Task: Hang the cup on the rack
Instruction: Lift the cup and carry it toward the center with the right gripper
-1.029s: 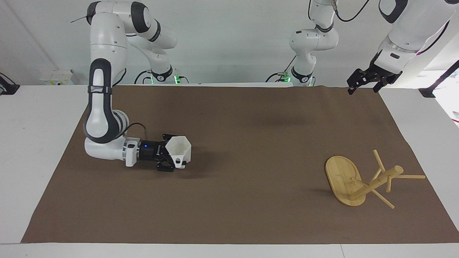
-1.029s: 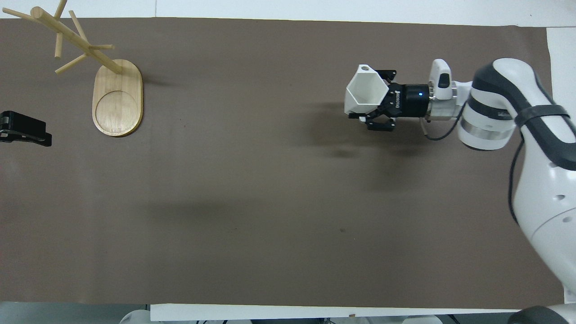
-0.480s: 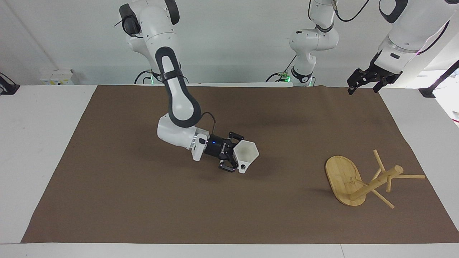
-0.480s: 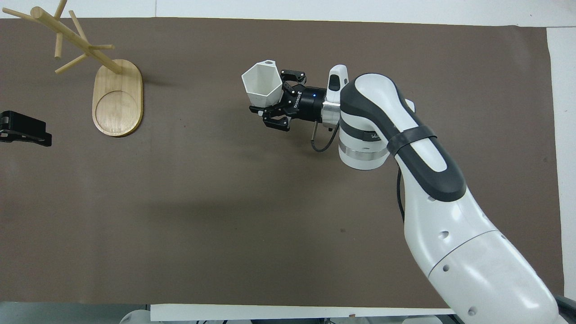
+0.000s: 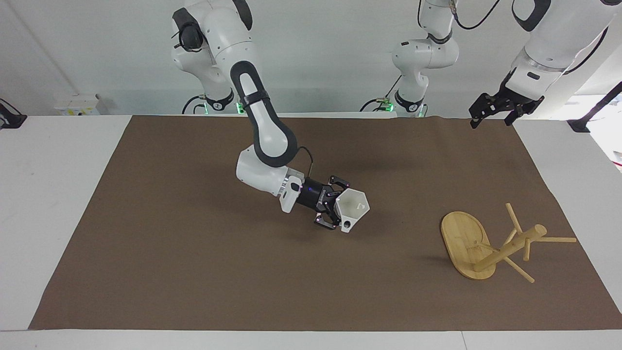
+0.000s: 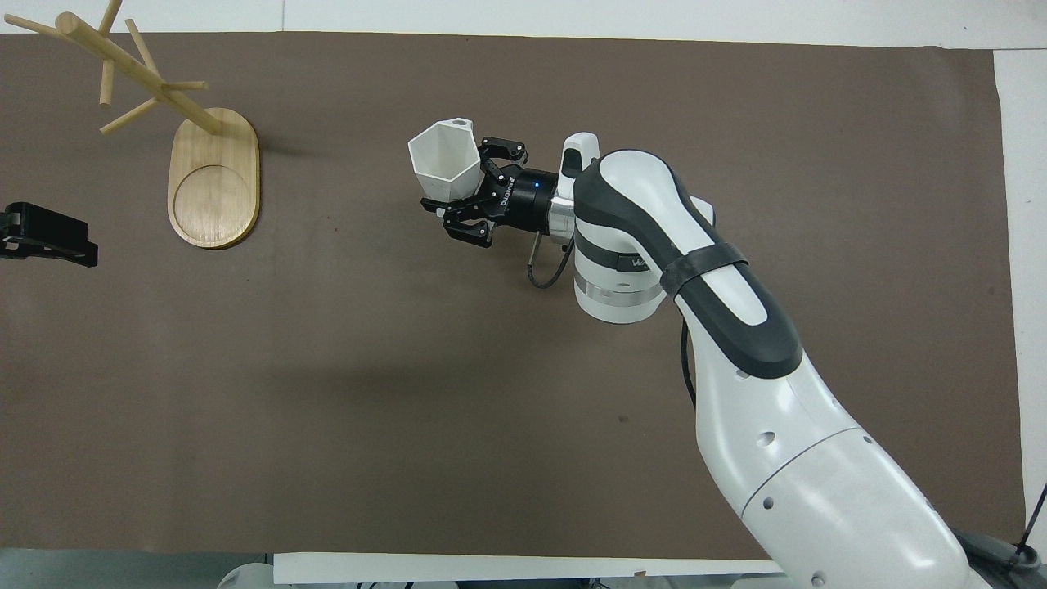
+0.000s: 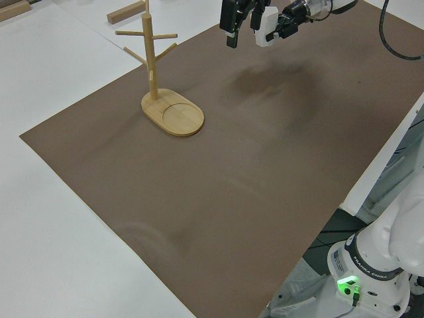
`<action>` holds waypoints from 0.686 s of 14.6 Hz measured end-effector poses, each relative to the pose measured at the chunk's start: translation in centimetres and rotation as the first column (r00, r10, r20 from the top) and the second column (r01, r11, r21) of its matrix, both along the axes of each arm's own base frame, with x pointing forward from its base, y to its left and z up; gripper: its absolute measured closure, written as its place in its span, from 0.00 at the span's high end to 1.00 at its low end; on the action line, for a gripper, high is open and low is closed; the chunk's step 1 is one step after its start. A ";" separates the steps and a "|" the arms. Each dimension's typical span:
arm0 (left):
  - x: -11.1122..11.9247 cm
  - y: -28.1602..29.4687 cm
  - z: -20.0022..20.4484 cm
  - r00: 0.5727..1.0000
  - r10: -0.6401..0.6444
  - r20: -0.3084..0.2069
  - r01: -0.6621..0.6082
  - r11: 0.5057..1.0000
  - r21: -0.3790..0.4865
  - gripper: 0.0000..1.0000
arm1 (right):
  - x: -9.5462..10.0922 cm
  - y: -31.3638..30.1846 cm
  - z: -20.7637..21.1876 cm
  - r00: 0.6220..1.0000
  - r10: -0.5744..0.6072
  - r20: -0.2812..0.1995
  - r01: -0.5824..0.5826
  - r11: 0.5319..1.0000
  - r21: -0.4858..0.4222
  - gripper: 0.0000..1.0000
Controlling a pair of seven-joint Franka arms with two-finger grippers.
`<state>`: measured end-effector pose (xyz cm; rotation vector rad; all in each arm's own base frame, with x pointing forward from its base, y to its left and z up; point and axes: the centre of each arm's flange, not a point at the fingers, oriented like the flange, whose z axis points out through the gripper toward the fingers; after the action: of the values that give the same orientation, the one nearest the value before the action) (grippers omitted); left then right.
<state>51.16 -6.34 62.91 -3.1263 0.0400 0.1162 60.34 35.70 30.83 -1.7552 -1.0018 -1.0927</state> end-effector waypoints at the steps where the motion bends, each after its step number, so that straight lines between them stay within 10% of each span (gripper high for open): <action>1: 0.2 -0.7 -0.1 1.000 0.012 0.020 -0.012 1.000 -0.002 1.00 | -0.2 0.5 0.1 0.999 0.017 0.033 -0.017 1.000 -0.009 0.77; 4: 1.0 -7.6 -0.9 0.974 0.188 0.129 -0.184 0.982 -0.044 1.00 | -0.6 1.2 0.2 0.983 0.061 0.176 -0.055 0.998 -0.039 0.77; 10: 2.9 -21.5 -8.3 0.910 0.396 0.120 -0.386 0.917 -0.103 1.00 | -1.8 2.9 -0.2 0.949 0.099 0.300 -0.086 0.995 -0.057 0.77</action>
<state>54.05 -27.81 54.65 -3.1611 -0.6009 -0.1032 58.53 38.63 30.63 -1.5852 -1.2890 -1.3138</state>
